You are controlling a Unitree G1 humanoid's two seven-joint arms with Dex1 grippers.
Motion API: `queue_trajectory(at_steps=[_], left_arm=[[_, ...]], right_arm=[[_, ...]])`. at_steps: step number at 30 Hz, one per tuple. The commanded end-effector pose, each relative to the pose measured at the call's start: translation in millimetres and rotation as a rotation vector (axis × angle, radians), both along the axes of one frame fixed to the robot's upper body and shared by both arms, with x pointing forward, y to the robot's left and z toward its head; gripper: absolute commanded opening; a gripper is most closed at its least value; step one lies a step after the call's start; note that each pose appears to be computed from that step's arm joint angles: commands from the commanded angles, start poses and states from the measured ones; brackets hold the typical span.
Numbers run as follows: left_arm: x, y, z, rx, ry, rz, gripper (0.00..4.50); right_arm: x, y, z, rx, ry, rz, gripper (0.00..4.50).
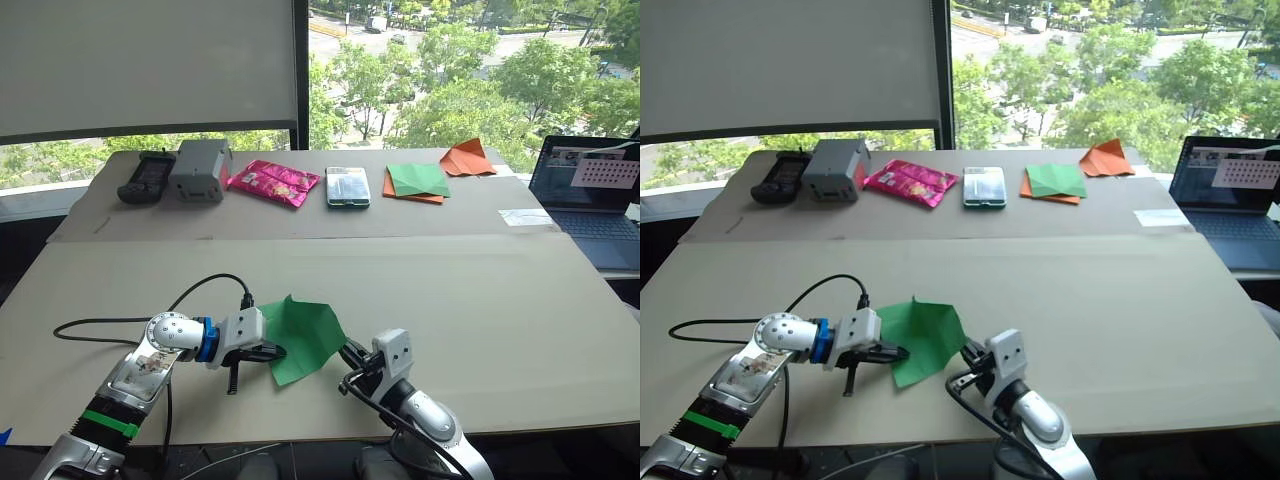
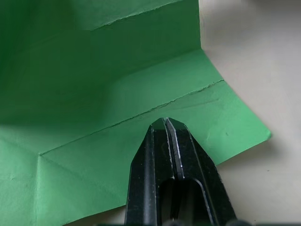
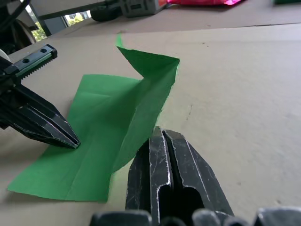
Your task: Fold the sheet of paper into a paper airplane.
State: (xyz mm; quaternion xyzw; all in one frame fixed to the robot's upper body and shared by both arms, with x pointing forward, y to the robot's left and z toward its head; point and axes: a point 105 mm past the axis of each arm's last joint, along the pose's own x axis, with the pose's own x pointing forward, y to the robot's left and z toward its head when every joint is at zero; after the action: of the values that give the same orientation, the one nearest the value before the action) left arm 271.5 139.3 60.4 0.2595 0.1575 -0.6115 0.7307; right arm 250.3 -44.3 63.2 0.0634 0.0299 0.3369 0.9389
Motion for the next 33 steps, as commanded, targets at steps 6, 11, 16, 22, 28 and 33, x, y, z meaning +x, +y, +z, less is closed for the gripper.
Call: queue_trajectory(at_steps=[6,11,16,22,28,33], left_arm=[[3.5,1.5,1.0,-0.004,-0.026,0.03,0.0],[6.6,11.7,5.9,-0.011,-0.043,0.094,0.0],[8.6,23.7,13.3,-0.022,-0.063,0.165,0.0],[11.6,45.8,29.1,-0.042,-0.083,0.27,0.0],[20.9,67.7,51.5,-0.122,-0.081,0.384,0.0],[20.1,39.2,66.8,-0.357,0.041,0.385,0.0]], right_arm=[[-5.3,34.9,8.2,-0.095,-0.06,0.299,0.04],[0.9,46.8,1.9,-0.197,-0.07,0.364,0.04],[11.1,48.5,-13.5,-0.295,-0.005,0.405,0.04],[12.1,48.0,-27.9,-0.388,0.055,0.454,0.04],[12.3,49.8,-34.2,-0.448,0.081,0.482,0.04],[15.7,47.7,-38.5,-0.479,0.116,0.478,0.04]])
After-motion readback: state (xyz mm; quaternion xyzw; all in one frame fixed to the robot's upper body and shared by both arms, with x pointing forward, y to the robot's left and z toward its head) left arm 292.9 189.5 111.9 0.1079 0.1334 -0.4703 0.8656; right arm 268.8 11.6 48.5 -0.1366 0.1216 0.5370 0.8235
